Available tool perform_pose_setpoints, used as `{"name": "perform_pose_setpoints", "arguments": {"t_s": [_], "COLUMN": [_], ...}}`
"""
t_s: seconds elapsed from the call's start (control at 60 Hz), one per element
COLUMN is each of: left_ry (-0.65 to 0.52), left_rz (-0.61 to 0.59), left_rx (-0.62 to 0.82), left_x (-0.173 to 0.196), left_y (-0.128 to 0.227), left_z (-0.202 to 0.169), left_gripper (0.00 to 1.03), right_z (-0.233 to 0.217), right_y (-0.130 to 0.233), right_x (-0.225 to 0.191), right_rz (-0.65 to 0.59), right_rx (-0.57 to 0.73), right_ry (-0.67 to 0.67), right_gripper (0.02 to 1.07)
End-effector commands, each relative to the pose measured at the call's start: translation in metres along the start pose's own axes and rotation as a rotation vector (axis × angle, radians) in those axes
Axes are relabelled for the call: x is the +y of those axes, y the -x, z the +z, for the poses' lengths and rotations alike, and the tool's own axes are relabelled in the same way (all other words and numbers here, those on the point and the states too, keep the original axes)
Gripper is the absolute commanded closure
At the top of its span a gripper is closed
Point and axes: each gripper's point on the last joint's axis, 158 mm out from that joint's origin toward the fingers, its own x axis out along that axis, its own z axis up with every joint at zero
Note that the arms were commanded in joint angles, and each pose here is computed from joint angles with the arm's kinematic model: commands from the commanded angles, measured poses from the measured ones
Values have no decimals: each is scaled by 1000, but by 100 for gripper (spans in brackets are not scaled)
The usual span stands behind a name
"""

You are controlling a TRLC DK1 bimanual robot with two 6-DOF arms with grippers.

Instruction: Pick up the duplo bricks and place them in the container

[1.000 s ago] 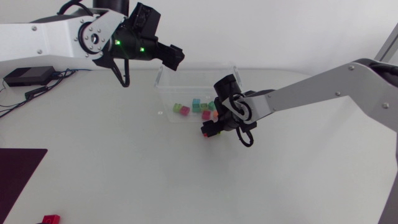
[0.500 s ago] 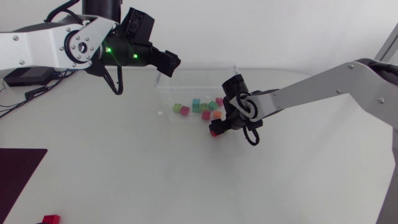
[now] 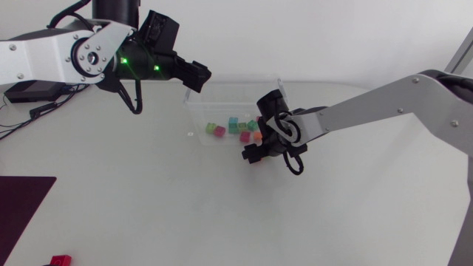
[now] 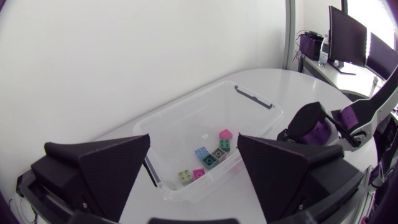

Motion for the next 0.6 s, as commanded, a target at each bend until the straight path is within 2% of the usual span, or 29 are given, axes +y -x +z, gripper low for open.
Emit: {"name": "perform_pose_setpoints", "arguments": {"t_s": [0.0, 0.217, 0.583], "left_ry": [15, 17, 13], "left_rz": [-2, -4, -17], "left_rx": [-6, -5, 0], "left_x": [2, 2, -3], "left_y": [5, 4, 0], "left_z": [-2, -2, -3], "left_gripper": [5, 5, 5], "right_z": [-11, -13, 6], "right_y": [-9, -5, 15], "right_x": [8, 19, -21], "right_rz": [1, 13, 1], "right_rx": [38, 41, -31], "right_ry": [7, 36, -61], "right_gripper": [16, 16, 16]}}
